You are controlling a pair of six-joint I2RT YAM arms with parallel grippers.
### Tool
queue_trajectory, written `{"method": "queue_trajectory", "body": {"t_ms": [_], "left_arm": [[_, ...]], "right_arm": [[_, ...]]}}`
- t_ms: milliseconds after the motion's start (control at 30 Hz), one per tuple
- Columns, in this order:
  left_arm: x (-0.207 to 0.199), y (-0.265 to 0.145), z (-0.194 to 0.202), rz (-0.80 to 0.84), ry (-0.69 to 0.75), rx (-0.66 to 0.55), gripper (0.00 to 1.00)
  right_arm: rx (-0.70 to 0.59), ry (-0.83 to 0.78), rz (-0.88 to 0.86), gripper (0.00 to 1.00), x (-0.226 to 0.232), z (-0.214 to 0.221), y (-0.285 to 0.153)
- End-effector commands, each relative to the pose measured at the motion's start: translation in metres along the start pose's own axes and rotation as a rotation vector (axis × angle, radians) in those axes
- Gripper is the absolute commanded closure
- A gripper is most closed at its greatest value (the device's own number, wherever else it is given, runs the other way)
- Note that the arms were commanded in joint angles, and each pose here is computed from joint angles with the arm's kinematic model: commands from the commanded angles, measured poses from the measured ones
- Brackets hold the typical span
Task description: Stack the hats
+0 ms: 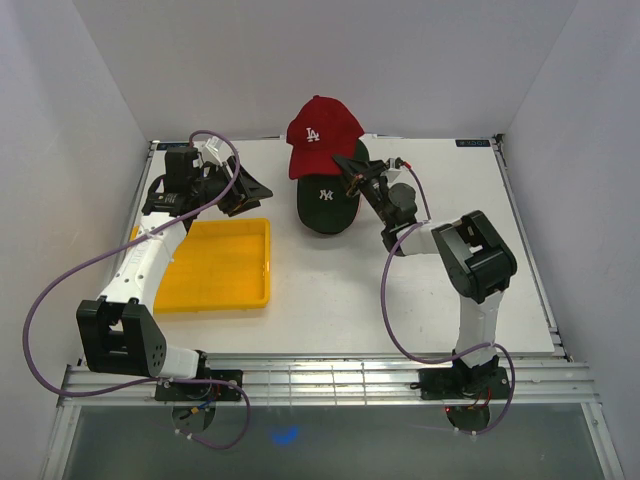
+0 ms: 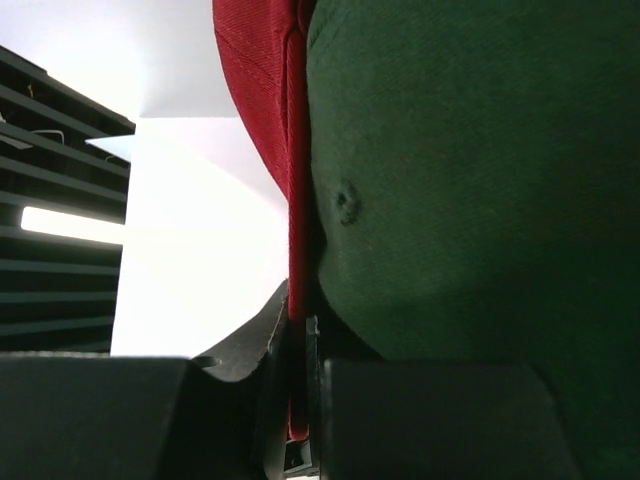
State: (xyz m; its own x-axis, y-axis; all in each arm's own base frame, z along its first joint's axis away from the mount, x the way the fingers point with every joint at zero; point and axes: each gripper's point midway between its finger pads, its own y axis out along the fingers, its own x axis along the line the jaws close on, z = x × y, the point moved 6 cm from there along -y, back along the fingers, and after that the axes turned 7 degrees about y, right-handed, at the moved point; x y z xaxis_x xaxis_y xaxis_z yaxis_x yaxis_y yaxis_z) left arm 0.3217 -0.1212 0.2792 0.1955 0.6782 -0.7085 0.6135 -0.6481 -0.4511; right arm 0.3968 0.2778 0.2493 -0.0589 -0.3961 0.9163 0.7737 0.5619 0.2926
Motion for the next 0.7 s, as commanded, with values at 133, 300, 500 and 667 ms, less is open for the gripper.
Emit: {"method": "queue_trajectory", "body": {"t_ms": [133, 300, 500, 667], "left_arm": [[-0.008, -0.003, -0.005, 0.024, 0.054, -0.009, 0.37], [-0.009, -0.005, -0.006, 0.020, 0.061, -0.010, 0.37], [-0.010, -0.004, -0.007, 0.024, 0.059, -0.008, 0.37], [-0.010, -0.004, -0.006, 0.024, 0.062, -0.010, 0.37]], "right_arm": [[0.276, -0.065, -0.592, 0.92, 0.111, 0.043, -0.011], [0.260, -0.097, -0.598, 0.92, 0.122, 0.043, -0.010], [0.240, -0.105, -0.618, 0.92, 0.129, 0.039, -0.026], [0.261, -0.130, -0.639, 0.92, 0.138, 0.039, -0.031]]}}
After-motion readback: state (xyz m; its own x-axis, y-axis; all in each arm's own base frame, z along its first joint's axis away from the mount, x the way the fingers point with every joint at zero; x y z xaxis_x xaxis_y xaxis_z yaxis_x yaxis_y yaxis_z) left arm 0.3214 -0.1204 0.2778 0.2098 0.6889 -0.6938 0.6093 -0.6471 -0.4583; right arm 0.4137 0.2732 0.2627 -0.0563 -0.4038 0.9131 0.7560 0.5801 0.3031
